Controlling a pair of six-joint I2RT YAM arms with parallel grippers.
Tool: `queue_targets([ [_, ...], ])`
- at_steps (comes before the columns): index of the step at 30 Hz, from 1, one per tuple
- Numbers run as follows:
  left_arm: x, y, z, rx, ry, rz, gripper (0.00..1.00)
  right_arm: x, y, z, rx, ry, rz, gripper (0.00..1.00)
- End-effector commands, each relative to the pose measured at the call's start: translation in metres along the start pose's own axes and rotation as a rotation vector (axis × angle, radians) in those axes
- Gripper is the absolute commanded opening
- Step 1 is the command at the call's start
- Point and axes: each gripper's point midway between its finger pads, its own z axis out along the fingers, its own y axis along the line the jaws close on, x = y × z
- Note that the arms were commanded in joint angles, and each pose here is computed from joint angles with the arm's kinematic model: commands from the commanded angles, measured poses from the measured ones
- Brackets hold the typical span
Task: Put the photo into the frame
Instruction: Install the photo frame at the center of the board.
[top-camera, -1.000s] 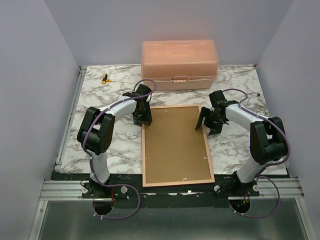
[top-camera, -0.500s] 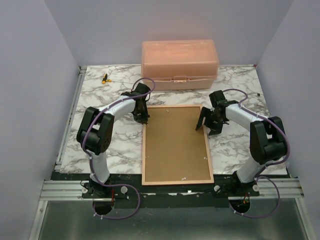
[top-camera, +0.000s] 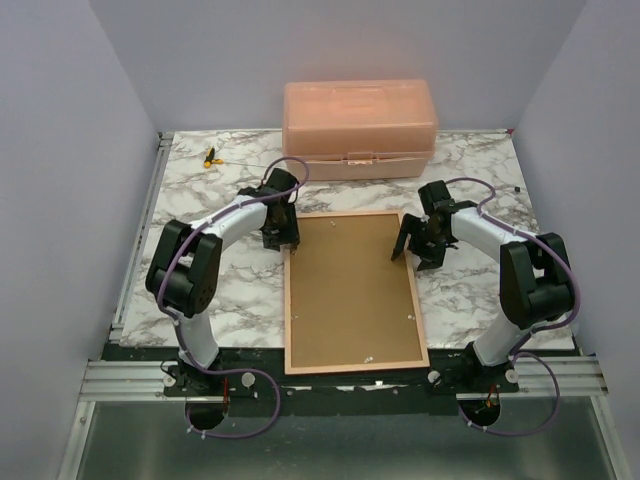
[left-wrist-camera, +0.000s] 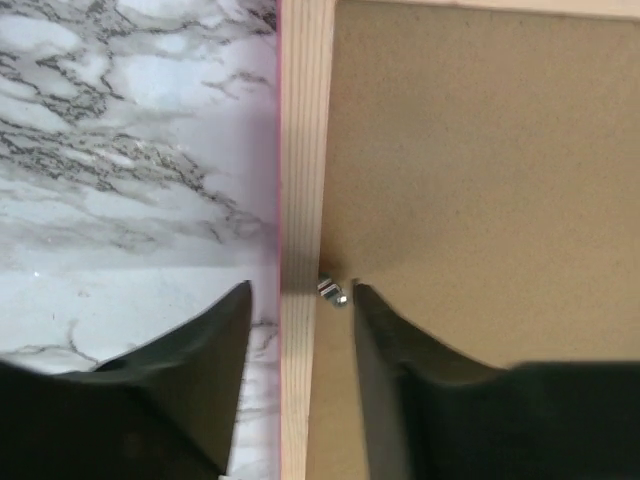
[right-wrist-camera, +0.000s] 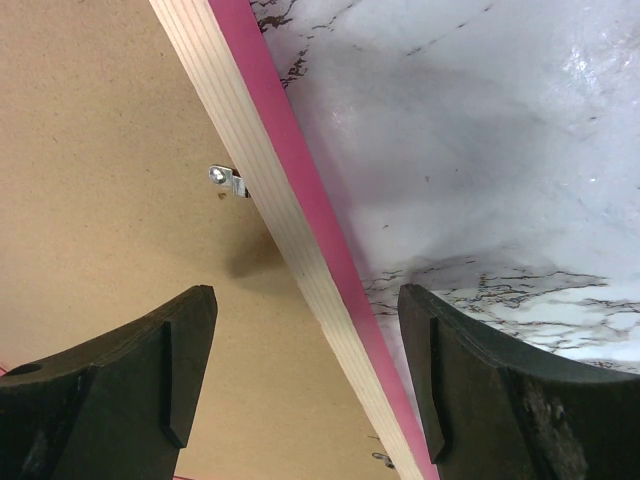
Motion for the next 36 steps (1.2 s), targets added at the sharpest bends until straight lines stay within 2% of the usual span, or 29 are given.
queue_targets([
  [1, 0.001, -0.01, -0.028, 0.055, -0.015, 0.016, 0.56, -0.002, 0.0, 0.0, -0.009, -0.007, -0.005, 0.81],
  [3, 0.003, -0.011, -0.032, 0.072, -0.014, 0.01, 0.62, -0.004, 0.001, -0.003, -0.01, -0.017, -0.012, 0.81],
  [5, 0.006, -0.013, -0.034, 0.092, -0.009, 0.005, 0.63, -0.007, 0.001, -0.006, -0.008, -0.027, -0.019, 0.81],
  [12, 0.02, -0.01, -0.032, 0.177, 0.039, -0.066, 0.63, -0.023, 0.009, -0.022, -0.016, -0.074, -0.066, 0.81],
  [19, 0.031, 0.009, -0.033, 0.304, 0.061, -0.191, 0.6, -0.04, 0.048, -0.033, -0.1, -0.102, -0.131, 0.81],
  [27, 0.048, 0.027, -0.027, 0.298, 0.076, -0.211, 0.43, -0.025, 0.13, -0.016, -0.239, -0.058, -0.258, 0.79],
  [36, 0.056, 0.028, -0.023, 0.312, 0.085, -0.209, 0.39, 0.015, 0.235, 0.02, -0.468, 0.079, -0.296, 0.72],
])
